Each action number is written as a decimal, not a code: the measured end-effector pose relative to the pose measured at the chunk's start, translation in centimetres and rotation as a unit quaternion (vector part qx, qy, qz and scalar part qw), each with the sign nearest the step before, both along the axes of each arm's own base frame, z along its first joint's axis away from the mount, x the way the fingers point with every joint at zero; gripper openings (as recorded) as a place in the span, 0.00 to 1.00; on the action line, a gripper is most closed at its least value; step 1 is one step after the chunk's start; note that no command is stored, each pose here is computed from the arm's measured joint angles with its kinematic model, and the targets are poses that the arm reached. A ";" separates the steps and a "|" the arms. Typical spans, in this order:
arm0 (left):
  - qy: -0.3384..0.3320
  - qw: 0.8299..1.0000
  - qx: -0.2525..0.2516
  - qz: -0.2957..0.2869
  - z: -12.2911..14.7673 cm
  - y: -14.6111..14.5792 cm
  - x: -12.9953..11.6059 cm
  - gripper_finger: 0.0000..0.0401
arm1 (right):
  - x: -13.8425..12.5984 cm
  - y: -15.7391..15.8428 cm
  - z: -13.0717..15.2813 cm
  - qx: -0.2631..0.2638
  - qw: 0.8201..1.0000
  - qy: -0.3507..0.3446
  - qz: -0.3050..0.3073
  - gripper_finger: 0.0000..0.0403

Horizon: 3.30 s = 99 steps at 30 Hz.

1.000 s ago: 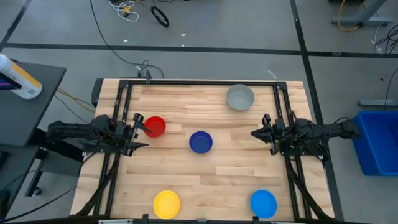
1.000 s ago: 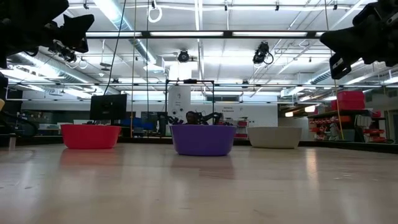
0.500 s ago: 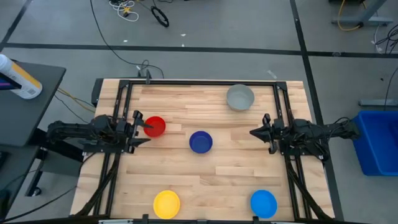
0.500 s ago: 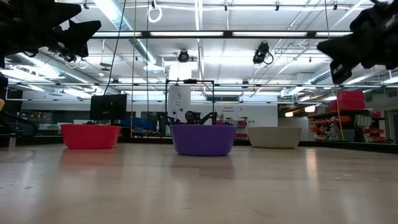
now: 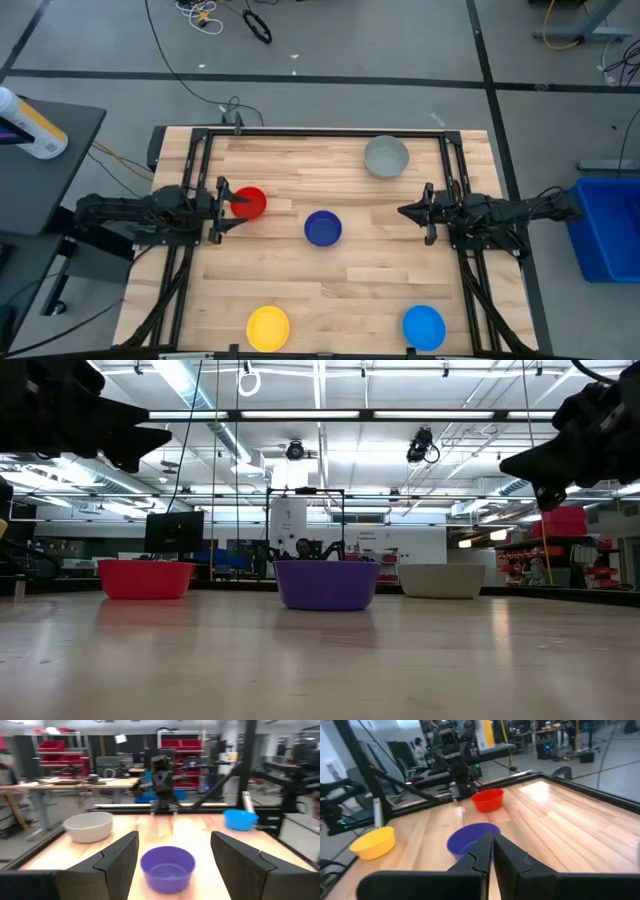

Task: Nest bowls inside each other
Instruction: Stack the dark blue bowl on the gray bowl

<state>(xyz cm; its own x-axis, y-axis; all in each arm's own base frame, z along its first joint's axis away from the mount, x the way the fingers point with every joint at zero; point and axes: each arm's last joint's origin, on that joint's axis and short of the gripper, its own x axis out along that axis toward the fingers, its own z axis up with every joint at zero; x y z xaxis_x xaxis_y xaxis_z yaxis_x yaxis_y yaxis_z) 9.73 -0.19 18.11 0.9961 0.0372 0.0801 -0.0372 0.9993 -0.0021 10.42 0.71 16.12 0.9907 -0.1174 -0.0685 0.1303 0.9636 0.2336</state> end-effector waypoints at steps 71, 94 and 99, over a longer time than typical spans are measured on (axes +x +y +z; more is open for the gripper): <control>0.053 0.996 0.010 0.066 -0.6 0.3 1.4 0.64 | 24.5 -4.4 0.5 0.038 0.896 0.439 0.057 0.39; 0.054 0.996 0.014 0.066 -0.7 0.3 1.4 0.64 | 23.9 -5.6 1.1 0.034 0.873 0.485 0.030 0.42; 0.060 0.996 0.014 0.066 -0.8 0.3 1.4 0.64 | 23.4 -5.4 0.1 0.045 0.874 0.483 0.024 0.40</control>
